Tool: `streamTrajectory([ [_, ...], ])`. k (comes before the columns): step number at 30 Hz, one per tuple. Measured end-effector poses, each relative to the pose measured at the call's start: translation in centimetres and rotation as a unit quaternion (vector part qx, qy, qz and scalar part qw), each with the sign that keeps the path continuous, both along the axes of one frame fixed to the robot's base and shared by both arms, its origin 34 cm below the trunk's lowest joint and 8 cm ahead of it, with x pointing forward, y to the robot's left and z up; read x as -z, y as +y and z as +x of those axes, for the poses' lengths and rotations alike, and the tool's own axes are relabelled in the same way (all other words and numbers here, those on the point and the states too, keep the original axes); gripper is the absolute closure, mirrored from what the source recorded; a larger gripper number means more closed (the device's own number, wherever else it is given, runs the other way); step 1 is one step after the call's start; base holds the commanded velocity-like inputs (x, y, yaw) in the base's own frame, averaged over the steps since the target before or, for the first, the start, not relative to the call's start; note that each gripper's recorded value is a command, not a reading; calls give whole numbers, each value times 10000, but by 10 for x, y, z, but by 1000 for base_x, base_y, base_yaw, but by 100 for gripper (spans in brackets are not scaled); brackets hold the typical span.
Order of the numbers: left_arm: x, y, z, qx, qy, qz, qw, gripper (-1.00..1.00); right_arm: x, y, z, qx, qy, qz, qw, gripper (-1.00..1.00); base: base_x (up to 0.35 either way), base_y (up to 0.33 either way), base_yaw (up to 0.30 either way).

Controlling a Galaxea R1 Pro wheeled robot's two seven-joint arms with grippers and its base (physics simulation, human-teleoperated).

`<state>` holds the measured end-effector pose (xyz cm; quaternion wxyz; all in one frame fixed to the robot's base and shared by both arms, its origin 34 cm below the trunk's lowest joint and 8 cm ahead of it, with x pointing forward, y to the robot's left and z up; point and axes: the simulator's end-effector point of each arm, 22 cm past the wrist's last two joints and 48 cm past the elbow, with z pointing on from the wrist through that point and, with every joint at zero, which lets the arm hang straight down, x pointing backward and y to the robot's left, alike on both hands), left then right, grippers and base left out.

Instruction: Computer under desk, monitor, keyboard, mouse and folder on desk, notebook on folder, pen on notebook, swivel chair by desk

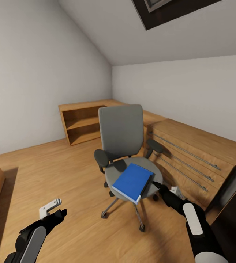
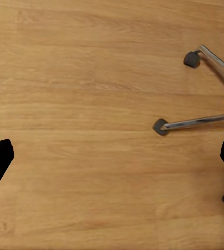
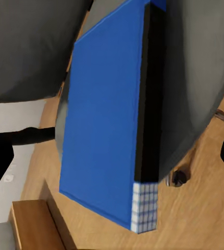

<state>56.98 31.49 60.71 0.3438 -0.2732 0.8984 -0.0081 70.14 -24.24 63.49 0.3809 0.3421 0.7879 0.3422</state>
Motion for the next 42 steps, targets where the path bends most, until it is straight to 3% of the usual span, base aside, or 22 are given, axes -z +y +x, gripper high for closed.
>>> streamTrajectory([
  [1,2,0,0,0,0,-6,10000,-100,2,-7,5,238,-131,-78,9996,-100,0,0,0],
  [2,4,0,-1,0,1,-4,10000,-100,4,-8,5,286,-155,-87,9994,-100,0,0,0],
  [8,17,0,-3,-1,4,2,10000,-100,17,-7,4,360,-174,-85,9992,-100,0,0,0],
  [9,19,0,-3,0,5,-10,10000,-100,16,12,6,464,-232,345,9981,-100,0,0,0],
  [10,21,0,-4,0,5,-9,10000,-100,17,16,6,492,-244,468,9974,-100,0,0,0],
  [14,29,0,-5,0,4,-1,10000,-100,29,38,3,682,-153,1413,9875,-100,0,0,0],
  [18,38,0,-7,0,4,-1,10000,-100,40,42,0,750,-100,1676,9829,-100,0,0,0],
  [33,70,1,-14,-4,1,1,10000,-100,90,48,-13,802,135,1864,9791,-100,0,0,0],
  [42,74,2,-16,-2,62,6,10000,-100,90,53,-14,747,156,1876,9793,-100,0,0,0],
])
